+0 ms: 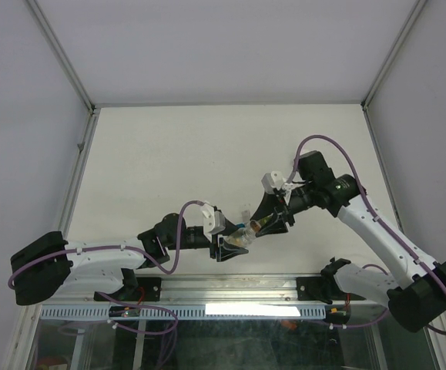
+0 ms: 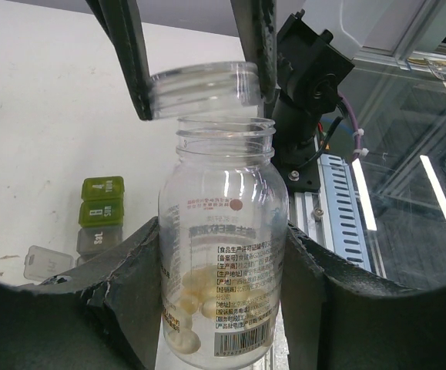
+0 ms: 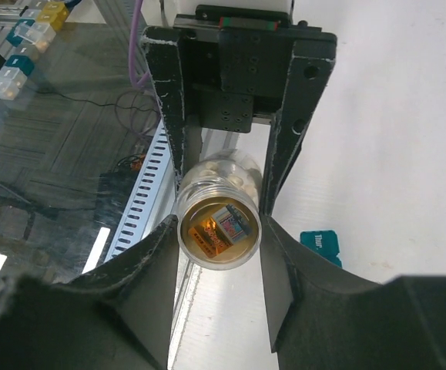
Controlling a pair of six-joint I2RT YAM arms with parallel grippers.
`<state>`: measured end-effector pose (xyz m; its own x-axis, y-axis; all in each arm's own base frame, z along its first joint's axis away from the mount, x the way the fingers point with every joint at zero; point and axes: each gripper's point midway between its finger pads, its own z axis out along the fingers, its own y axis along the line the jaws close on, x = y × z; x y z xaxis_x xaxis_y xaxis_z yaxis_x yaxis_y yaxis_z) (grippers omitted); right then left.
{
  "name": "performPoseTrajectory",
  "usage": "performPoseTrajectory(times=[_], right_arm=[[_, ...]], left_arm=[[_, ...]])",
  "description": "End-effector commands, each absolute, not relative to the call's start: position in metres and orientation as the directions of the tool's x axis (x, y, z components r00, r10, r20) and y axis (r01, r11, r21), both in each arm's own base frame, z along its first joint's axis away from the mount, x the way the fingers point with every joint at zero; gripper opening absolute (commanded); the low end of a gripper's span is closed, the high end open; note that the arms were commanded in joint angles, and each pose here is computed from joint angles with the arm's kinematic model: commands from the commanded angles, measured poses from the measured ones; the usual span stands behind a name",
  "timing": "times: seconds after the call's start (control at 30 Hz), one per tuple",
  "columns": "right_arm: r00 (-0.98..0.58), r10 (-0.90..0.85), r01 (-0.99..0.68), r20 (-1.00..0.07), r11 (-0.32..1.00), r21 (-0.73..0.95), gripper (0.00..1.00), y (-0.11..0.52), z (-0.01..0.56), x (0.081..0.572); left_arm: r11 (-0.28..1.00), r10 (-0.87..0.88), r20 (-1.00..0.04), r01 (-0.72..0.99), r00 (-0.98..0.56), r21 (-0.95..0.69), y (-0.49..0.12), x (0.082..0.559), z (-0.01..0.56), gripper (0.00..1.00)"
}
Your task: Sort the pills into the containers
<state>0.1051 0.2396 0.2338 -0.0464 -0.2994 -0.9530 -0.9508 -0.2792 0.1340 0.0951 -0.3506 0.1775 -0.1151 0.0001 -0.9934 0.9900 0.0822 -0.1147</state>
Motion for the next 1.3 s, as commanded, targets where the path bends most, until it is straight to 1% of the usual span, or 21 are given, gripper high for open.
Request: performPoseTrajectory(times=[0.0,0.4,0.53,0.83,0.93,1.03,1.13,1.27], right_arm=[[-0.022,-0.282,-0.944,-0.959,-0.31,0.113,0.23,0.245,0.237,0.099],[0.029,-0.281,-0.939,-0.959,-0.338,0.07,0.24,0.248,0.229,0.094],[0.06,-0.281,-0.946,-0.958,-0.323,0.035,0.24,0.25,0.225,0.099],[0.072,-0.345,-0.943,-0.936,-0.329,0.049,0.24,0.249,0.209,0.097],[0.12,-0.323,-0.936,-0.939,-0.353,0.002,0.25,0.247,0.213,0.093],[0.151,-0.315,-0.936,-0.937,-0.35,-0.033,0.25,0.247,0.216,0.094],[0.126,-0.332,-0.939,-0.935,-0.343,-0.005,0.24,0.249,0.213,0.095],[0.07,-0.357,-0.944,-0.931,-0.326,0.054,0.24,0.254,0.206,0.096]], left_arm=[[0.058,-0.104,-0.991,0.994,-0.09,-0.096,-0.357,0.097,0.213,0.0],[0.067,-0.142,-0.983,0.989,-0.12,-0.131,-0.356,0.097,0.219,0.0],[0.038,-0.167,-0.975,0.987,-0.148,-0.157,-0.358,0.094,0.224,0.0],[-0.005,-0.184,-0.966,0.983,-0.179,-0.181,-0.359,0.092,0.241,0.0],[-0.048,-0.205,-0.953,0.974,-0.225,-0.22,-0.354,0.094,0.248,0.0],[-0.085,-0.206,-0.943,0.965,-0.26,-0.248,-0.351,0.094,0.251,0.0],[-0.07,-0.2,-0.947,0.968,-0.251,-0.242,-0.355,0.099,0.248,0.0],[-0.019,-0.205,-0.956,0.977,-0.211,-0.212,-0.359,0.11,0.249,0.0]])
